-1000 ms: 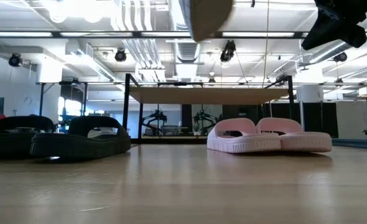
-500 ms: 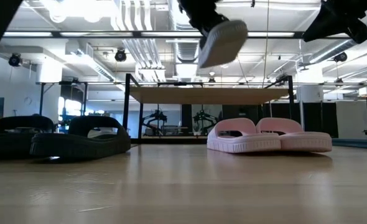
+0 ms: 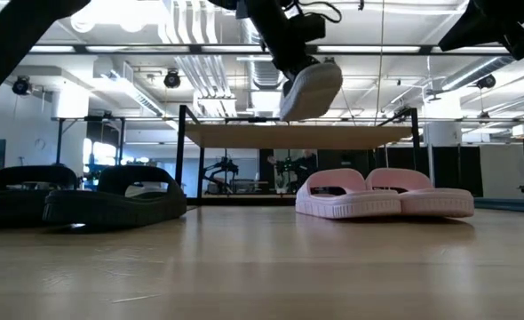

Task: Pick and place slides into the shelf
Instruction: Put the gray slide on the shelf

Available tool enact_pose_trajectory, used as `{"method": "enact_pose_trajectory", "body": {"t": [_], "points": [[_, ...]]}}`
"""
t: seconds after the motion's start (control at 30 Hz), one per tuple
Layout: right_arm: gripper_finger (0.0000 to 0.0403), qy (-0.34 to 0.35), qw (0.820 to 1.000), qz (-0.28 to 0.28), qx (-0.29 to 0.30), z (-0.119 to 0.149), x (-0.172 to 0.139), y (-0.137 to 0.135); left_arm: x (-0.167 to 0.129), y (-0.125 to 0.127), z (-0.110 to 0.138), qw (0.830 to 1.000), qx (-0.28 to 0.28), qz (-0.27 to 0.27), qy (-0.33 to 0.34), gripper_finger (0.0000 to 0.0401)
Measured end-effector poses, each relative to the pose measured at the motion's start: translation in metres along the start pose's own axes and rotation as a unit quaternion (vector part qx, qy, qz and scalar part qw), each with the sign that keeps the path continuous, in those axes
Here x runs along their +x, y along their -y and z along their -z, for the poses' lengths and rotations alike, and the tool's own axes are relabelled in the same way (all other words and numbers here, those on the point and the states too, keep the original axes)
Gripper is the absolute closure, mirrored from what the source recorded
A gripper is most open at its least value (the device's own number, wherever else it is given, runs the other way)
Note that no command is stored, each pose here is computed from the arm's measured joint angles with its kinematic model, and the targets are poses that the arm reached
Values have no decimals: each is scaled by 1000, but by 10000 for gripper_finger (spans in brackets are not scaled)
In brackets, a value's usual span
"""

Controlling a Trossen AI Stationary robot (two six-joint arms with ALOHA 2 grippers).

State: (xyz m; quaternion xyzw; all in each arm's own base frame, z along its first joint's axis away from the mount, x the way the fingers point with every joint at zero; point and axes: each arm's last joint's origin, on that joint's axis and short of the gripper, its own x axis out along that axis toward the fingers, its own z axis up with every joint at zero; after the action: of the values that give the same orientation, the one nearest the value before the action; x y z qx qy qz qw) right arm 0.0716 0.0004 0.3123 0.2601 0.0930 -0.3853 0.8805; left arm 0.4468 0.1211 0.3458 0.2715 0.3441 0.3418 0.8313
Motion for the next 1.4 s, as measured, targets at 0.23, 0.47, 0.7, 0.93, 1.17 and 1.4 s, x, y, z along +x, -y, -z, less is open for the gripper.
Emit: {"method": "enact_pose_trajectory", "body": {"t": [0.23,0.47,0.7,0.93,1.17,1.4], "points": [[374,-1,1000,2,-7,1,1,-1,14,18,6,1000,3,21,-11,401],[374,-8,1000,11,-8,3,2,-1,31,34,14,999,20,16,-37,396],[374,-14,1000,15,-12,4,2,1,32,34,15,999,24,13,-45,356],[374,-22,999,32,-13,7,2,5,25,28,13,999,21,14,-42,319],[374,-24,999,35,-17,8,2,6,19,36,12,998,22,46,-40,308],[374,-25,999,36,-18,8,2,6,13,37,11,998,26,51,-39,307]]}}
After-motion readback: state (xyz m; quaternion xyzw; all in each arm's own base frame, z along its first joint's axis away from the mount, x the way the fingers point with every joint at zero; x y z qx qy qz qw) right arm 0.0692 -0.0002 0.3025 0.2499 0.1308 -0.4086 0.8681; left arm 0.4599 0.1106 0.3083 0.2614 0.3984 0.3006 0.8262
